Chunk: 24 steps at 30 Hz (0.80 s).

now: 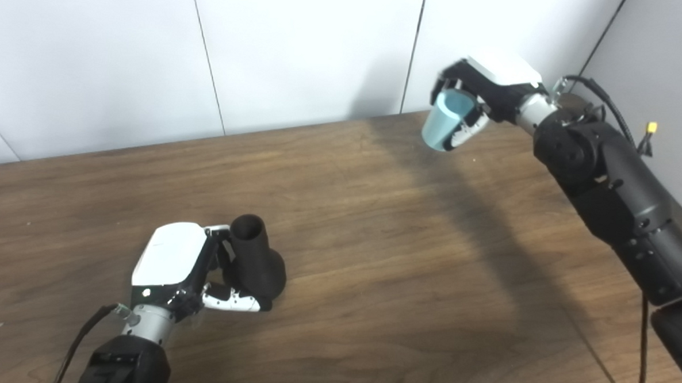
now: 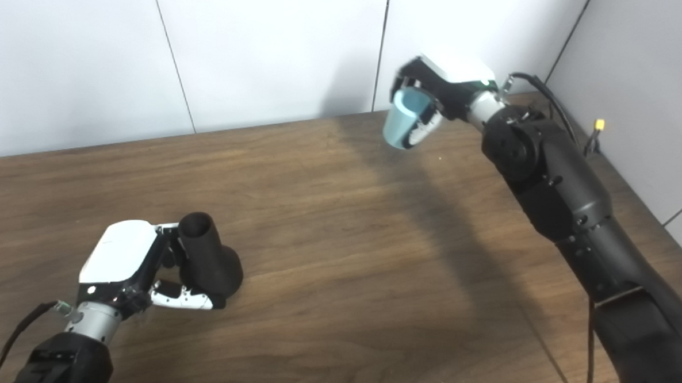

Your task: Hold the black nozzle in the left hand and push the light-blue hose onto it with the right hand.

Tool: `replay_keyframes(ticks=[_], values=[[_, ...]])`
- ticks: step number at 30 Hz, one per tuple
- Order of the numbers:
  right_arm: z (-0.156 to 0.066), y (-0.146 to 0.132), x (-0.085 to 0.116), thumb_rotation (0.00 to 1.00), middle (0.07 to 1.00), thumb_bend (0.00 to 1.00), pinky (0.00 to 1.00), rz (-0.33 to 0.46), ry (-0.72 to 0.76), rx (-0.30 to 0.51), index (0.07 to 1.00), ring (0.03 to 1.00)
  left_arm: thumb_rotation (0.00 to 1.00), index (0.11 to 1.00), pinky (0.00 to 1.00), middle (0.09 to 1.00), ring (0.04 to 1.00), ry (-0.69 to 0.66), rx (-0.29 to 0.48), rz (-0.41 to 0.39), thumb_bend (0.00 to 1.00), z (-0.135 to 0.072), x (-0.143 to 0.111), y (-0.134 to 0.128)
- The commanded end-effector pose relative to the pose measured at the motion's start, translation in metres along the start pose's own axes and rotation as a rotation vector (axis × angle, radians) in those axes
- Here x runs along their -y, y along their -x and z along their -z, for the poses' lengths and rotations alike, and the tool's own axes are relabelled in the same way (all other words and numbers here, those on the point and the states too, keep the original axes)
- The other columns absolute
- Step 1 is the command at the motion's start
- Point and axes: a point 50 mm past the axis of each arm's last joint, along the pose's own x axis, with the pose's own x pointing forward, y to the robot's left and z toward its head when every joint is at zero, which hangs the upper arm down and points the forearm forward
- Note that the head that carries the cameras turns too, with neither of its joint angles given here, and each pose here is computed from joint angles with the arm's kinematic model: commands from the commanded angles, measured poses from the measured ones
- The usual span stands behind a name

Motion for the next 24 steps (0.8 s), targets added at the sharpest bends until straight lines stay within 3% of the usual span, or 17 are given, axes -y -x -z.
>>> replay_keyframes(ticks=[1,8,10,14,19,24], values=[[-0.013,-0.005,0.035,0.0,0.494,0.52,0.49,0.077,0.028,0.041,0.522,0.396,0.0,0.498,0.38,0.464,0.446,0.006,-0.007,0.047,0.51,-0.002,0.009,0.003],[-0.064,0.003,0.055,0.0,0.506,0.52,0.43,0.085,0.027,0.163,0.512,0.397,0.0,0.498,0.37,0.464,0.441,0.002,-0.014,0.06,0.5,-0.009,0.012,-0.001],[-0.079,0.007,0.057,0.0,0.487,0.52,0.52,0.08,0.042,0.204,0.517,0.411,0.0,0.493,0.39,0.473,0.452,-0.001,-0.011,0.061,0.51,-0.01,0.013,-0.001],[-0.108,0.012,0.059,0.0,0.497,0.52,0.41,0.079,0.032,0.307,0.519,0.386,0.0,0.492,0.4,0.475,0.456,-0.007,-0.013,0.071,0.51,-0.013,0.015,-0.002],[-0.135,0.017,0.055,0.0,0.493,0.52,0.41,0.076,-0.008,0.407,0.506,0.391,0.0,0.482,0.41,0.491,0.464,-0.006,-0.011,0.076,0.5,-0.016,0.015,-0.003],[-0.16,0.025,0.047,0.0,0.466,0.51,0.31,0.061,-0.059,0.45,0.533,0.359,0.0,0.488,0.4,0.481,0.46,-0.001,-0.016,0.085,0.51,-0.019,0.016,-0.004]])
